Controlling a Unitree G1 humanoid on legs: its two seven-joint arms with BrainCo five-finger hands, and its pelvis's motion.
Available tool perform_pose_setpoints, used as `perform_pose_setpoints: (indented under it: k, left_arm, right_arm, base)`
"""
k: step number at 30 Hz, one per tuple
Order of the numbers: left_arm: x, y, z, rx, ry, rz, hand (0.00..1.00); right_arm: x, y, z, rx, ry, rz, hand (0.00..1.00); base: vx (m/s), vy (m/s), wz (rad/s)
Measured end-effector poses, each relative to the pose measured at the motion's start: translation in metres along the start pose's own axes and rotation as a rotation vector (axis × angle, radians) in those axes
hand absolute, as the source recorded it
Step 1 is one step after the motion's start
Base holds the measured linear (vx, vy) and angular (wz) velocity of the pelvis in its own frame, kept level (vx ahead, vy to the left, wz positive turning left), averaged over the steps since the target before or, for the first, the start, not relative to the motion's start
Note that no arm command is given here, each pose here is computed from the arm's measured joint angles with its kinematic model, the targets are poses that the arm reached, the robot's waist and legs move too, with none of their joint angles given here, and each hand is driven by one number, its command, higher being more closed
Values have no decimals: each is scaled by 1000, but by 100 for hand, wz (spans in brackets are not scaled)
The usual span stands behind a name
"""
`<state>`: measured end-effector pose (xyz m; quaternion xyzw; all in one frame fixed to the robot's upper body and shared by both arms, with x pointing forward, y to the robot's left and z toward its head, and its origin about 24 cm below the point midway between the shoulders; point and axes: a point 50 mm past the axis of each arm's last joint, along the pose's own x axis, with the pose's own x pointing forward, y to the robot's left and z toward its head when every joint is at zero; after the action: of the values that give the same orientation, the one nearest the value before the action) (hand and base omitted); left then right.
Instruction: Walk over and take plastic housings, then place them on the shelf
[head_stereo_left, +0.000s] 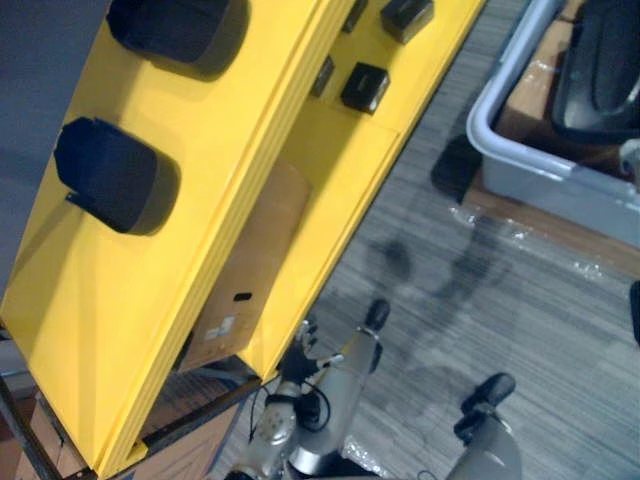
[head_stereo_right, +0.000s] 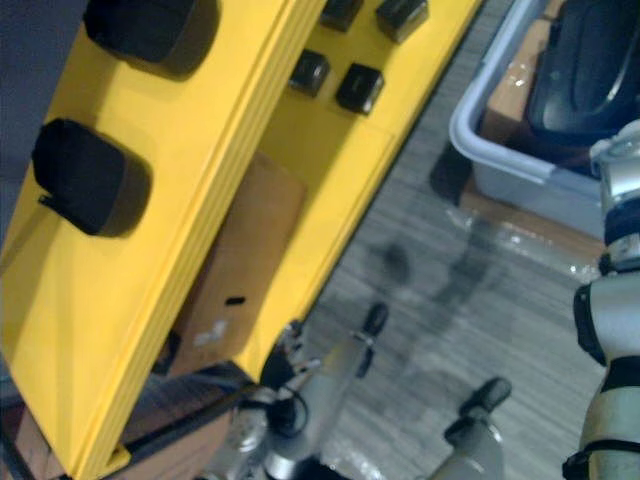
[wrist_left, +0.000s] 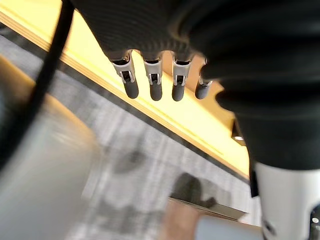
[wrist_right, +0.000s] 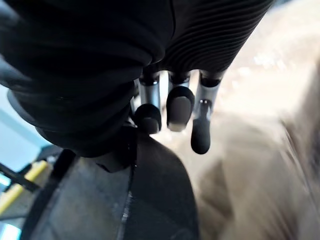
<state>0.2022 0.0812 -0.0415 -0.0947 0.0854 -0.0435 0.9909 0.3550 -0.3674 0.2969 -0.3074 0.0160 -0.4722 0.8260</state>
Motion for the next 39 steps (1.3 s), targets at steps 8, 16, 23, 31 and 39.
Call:
perform_pose_setpoints:
  k: [8, 16, 23, 31, 39]
  left_arm:
    - [-3, 13, 18, -48, -78, 62, 0]
    - [-4, 19, 19, -49, -75, 94, 0]
    - [-2, 19, 18, -38, -57, 100, 0]
    - [4, 15, 20, -29, -64, 112, 0]
    - [2, 2, 16, -33, -48, 70, 0]
  right_arm:
    - [0, -1, -11, 34, 27, -18, 100]
    - [-4, 9, -30, 28, 50, 32, 100]
    - [-8, 22, -67, -57, 161, 85, 0]
    - [-10, 13, -95, -71, 306, -44, 0]
    - [-9, 3, -91, -57, 270, -226, 0]
  base:
    - [3, -14, -11]
    - [-17, -14, -11]
    - [-5, -7, -3]
    - [21, 5, 5]
    - [7, 13, 5]
